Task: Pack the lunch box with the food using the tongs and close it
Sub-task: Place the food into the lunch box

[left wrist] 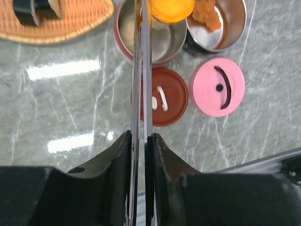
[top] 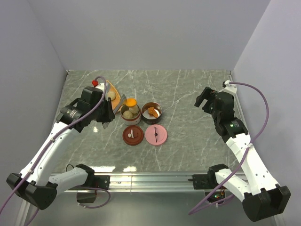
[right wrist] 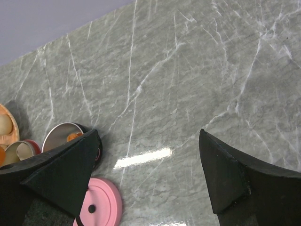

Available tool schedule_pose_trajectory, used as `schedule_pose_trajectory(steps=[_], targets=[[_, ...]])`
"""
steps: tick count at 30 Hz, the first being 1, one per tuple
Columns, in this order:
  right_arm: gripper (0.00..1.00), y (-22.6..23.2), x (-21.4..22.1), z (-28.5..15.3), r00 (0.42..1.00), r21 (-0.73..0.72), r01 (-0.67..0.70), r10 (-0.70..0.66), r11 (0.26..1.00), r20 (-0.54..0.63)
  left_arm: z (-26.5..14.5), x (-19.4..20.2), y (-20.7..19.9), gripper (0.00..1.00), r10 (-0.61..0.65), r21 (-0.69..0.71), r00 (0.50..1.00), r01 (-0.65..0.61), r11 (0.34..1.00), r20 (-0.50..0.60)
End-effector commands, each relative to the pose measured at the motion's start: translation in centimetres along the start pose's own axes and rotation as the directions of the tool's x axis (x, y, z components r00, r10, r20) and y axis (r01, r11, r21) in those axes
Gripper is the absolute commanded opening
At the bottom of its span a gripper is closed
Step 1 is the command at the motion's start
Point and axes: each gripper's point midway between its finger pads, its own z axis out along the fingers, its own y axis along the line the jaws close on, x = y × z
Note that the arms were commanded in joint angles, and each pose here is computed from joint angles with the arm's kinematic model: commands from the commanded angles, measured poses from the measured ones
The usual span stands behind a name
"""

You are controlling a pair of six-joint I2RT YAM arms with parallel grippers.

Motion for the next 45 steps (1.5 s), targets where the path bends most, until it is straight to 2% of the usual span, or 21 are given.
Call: schedule_pose_trajectory(steps=[1, 9, 17, 22, 25, 27, 30, 38, 43, 45], targets=[[0.93, 0.4, -0.5, -0.1, 0.999, -0.013, -0.020, 0.020, 1.000, 0.025, -0.8, 1.0, -0.9, 0.24, -0.017, 0.039, 1.000, 0.017, 0.999, -0.011], [0.93, 0.3, -0.2, -0.3, 0.999, -0.011, -0.040, 0.040, 0.999, 0.027, 0.0, 3.4, -0.2, 0.24, -0.024, 0.024, 0.998, 0.026, 0.999, -0.053], [0.93, 0.2, -0.1, -0.4, 0.998, -0.009, -0.048, 0.048, 0.999, 0.027, 0.4, 3.8, 1.1, 0.25, -0.026, -0.033, 0.999, 0.025, 0.999, -0.034], [0.93, 0.4, -0.1, -0.4, 0.999, -0.012, -0.043, 0.044, 0.999, 0.027, 0.6, 3.9, 1.4, 0.27, -0.029, -0.043, 0.999, 0.028, 0.999, -0.025], [0.93, 0.5, -0.1, -0.4, 0.999, -0.015, -0.040, 0.040, 0.999, 0.026, 0.4, 3.8, 1.3, 0.33, -0.031, -0.039, 0.999, 0.031, 0.999, -0.016], [0.93, 0.4, -0.1, -0.3, 0.999, -0.011, -0.037, 0.037, 0.999, 0.026, 0.3, 3.4, 1.1, 0.40, -0.030, -0.032, 1.000, 0.030, 0.999, -0.001], [0.93, 0.6, -0.2, -0.2, 0.999, -0.018, -0.033, 0.033, 0.999, 0.025, 0.1, 2.8, 0.7, 0.44, -0.036, -0.016, 0.999, 0.037, 0.999, 0.014], [0.93, 0.4, 0.0, -0.4, 1.000, -0.017, -0.022, 0.022, 1.000, 0.021, -0.8, -0.1, 0.2, 0.45, -0.063, -0.021, 0.993, 0.065, 0.998, 0.097], [0.93, 0.3, -0.1, -0.5, 0.999, -0.015, -0.020, 0.021, 1.000, 0.027, -1.1, -2.1, 0.8, 0.44, -0.080, -0.076, 0.984, 0.093, 0.993, 0.157], [0.93, 0.3, -0.1, -0.5, 0.999, -0.013, -0.019, 0.020, 1.000, 0.028, -0.6, -2.2, 1.2, 0.45, -0.078, -0.106, 0.986, 0.093, 0.990, 0.145]])
